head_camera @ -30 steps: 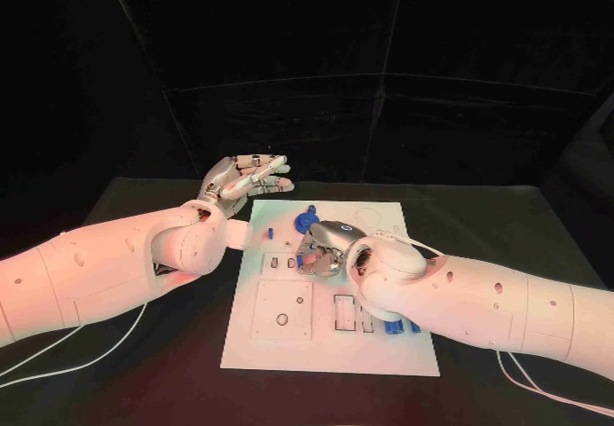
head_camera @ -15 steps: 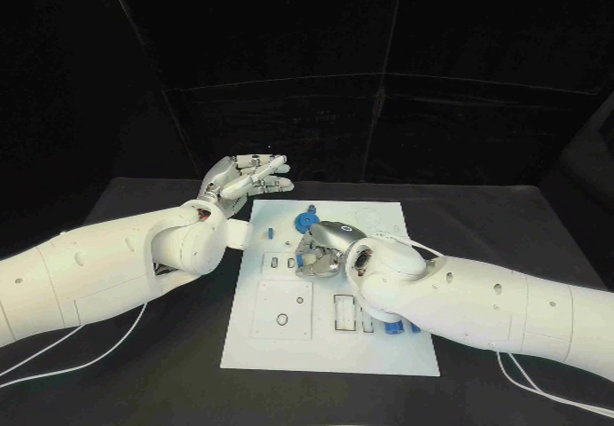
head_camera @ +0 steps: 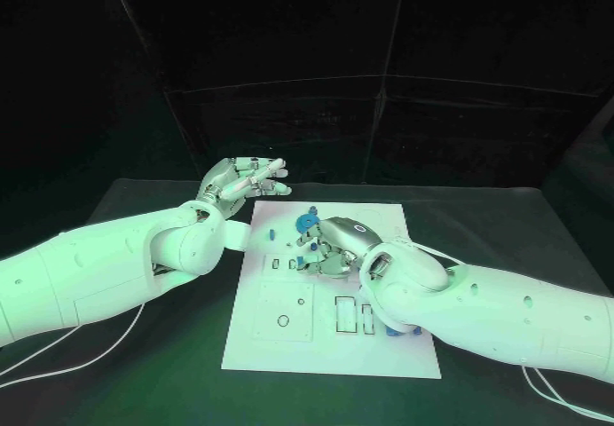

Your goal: Assemble the parts on the task board

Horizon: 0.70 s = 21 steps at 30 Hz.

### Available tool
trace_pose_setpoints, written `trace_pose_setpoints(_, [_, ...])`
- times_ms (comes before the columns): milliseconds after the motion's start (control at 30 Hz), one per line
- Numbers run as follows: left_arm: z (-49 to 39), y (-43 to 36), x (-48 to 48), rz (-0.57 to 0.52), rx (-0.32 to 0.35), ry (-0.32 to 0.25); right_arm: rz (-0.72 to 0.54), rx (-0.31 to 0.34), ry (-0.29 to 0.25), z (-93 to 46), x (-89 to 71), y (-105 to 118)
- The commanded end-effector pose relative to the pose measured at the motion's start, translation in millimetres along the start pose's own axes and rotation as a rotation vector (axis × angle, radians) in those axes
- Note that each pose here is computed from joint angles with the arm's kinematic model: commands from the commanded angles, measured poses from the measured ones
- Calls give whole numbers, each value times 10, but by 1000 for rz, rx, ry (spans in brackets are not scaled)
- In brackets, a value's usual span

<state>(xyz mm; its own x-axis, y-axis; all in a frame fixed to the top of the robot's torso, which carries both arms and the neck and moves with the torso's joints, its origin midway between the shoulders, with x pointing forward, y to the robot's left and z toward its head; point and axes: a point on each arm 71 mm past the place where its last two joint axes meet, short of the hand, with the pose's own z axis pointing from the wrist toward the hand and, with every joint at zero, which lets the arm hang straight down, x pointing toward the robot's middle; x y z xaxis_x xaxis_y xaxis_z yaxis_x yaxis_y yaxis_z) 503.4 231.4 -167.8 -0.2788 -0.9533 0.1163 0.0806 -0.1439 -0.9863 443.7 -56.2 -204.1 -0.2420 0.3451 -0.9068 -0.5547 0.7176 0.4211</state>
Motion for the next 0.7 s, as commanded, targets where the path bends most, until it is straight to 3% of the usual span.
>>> trace_pose_setpoints(33, [-13, 12, -40, 120, -40, 21, 37, -192, -87, -98, -163, 77])
trace_pose_setpoints(133, [-30, 36, -80, 196, -85, 27, 86, -220, -90, -155, -326, 11])
trace_pose_setpoints(233, [-60, 81, -126, 277, -164, 47, 161, -202, -72, -214, -550, -138])
trace_pose_setpoints(367, [-111, 164, -124, 436, -337, 175, 241, -141, -75, -299, -842, -391])
trace_pose_setpoints(500, [-148, 230, -101, 636, -524, 313, 285, -87, -115, -399, -1067, -614])
trace_pose_setpoints(700, [-112, 267, -70, 850, -663, 359, 305, -33, -164, -469, -1222, -818])
